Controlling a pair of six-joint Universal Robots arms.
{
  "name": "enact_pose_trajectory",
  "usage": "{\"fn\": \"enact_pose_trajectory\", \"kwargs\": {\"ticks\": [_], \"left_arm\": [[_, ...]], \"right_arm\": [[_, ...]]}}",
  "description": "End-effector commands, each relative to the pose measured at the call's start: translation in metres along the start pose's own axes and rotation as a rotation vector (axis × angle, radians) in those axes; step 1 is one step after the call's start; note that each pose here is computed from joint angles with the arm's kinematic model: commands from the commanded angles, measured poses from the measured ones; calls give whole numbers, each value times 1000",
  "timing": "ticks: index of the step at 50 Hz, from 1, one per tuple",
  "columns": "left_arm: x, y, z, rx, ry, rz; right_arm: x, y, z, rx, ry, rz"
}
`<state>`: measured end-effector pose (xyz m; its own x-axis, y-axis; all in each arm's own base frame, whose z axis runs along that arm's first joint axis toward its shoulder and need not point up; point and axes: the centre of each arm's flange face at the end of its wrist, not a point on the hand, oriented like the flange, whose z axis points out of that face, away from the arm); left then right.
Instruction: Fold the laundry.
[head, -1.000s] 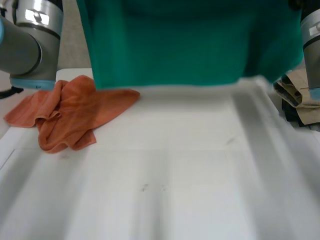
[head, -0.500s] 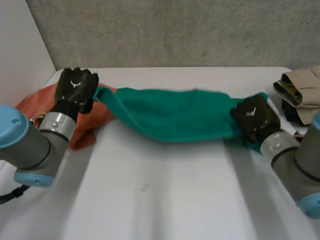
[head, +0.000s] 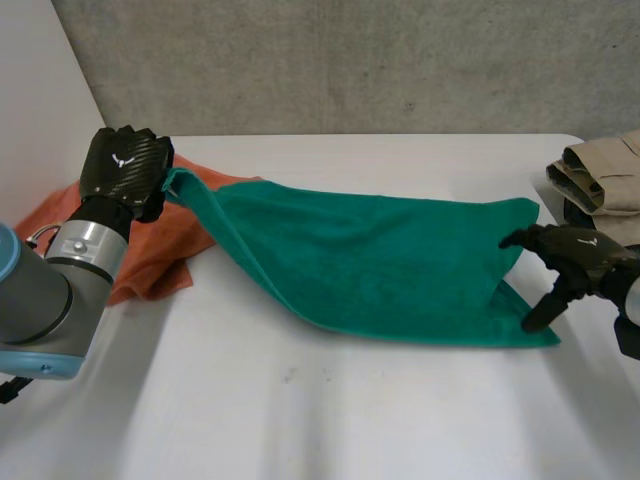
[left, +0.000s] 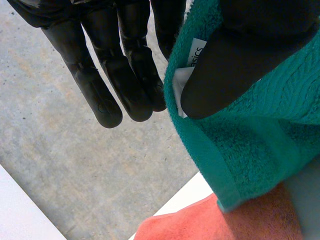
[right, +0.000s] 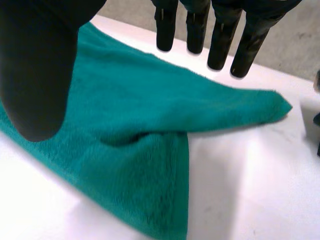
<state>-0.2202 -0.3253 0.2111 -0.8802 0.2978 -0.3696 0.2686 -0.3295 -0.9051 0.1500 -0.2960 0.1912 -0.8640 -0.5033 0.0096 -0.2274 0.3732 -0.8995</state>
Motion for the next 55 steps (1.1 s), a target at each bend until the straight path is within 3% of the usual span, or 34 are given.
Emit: {"fn": "enact_pose_trajectory", "kwargs": {"ticks": [1,6,26,35,39,45,51,55], "left_arm": [[4,-1,-2,0,11,-1],[5,0,-2,-4,14,-1],[6,-8,-13,-54,33,-11],[-2,-35,-53,-188,67,-22],[-12,-37,-80,-307,63,-15],[-18,-22,-122,-549,113,83],[1,-19,-135,-566,269,78],[0,-4,-122,-563,269,67]], "right_arm": [[9,25,13,-73,-22,-55],[8,41,18,-115,-48,-151],[6,43,32,-42,-26,-242],[-2,-12,-23,-1,66,-381],[-5,-20,-59,-126,68,-540],[-11,-11,-83,-320,18,-689],[-9,-7,-64,-291,32,-638],[-10,1,-32,-266,11,-654]]}}
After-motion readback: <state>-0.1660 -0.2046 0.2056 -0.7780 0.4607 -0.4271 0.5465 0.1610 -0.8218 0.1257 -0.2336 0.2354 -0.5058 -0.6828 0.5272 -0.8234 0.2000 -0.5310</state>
